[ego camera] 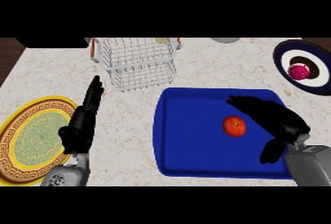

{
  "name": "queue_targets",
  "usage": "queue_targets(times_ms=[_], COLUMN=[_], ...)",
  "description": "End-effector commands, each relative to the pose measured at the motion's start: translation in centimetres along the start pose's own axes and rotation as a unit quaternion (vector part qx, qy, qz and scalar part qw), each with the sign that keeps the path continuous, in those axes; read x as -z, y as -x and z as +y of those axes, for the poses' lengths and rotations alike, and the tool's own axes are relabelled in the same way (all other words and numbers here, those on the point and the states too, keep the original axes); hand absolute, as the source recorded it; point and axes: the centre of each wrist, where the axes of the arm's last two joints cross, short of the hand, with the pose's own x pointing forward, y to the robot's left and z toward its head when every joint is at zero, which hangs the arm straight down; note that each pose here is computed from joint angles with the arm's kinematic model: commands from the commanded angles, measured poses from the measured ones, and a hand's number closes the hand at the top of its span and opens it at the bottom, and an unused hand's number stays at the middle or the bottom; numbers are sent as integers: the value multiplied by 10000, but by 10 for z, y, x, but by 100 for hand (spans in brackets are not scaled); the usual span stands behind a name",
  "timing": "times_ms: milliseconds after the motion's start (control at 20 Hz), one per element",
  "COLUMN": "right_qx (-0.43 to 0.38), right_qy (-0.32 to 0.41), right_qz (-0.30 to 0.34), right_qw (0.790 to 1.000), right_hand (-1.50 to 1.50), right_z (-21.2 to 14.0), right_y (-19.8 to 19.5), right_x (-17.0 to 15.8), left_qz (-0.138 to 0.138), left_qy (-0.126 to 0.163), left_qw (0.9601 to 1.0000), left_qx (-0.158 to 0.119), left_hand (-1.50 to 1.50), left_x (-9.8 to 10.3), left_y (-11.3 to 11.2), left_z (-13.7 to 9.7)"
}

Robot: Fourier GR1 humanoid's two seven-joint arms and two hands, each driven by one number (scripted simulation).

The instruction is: Pick the tomato from the tray and place it in the tiered basket

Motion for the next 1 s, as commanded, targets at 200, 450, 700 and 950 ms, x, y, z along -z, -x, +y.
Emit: queue_targets(times_ms=[200,450,700,950], right_qx=[-17,150,212,292], right_qy=[-68,-30,-67,-82], right_qz=[8,40,37,33], right_qw=[10000,9999,9997,9995], right_hand=[-150,-150,-150,-150], right_z=[17,32,38,33], right_y=[9,2,-2,-1], right_x=[7,25,22,37], left_qz=[-33,95,12,-60], left_qy=[-28,31,-44,-41], left_qw=[10000,9999,10000,10000], left_qx=[-10,-72,60,30], left_hand=[0,0,0,0], left_x=[-5,22,18,-14], left_y=[5,2,0,-6], left_z=[6,-3,3,2])
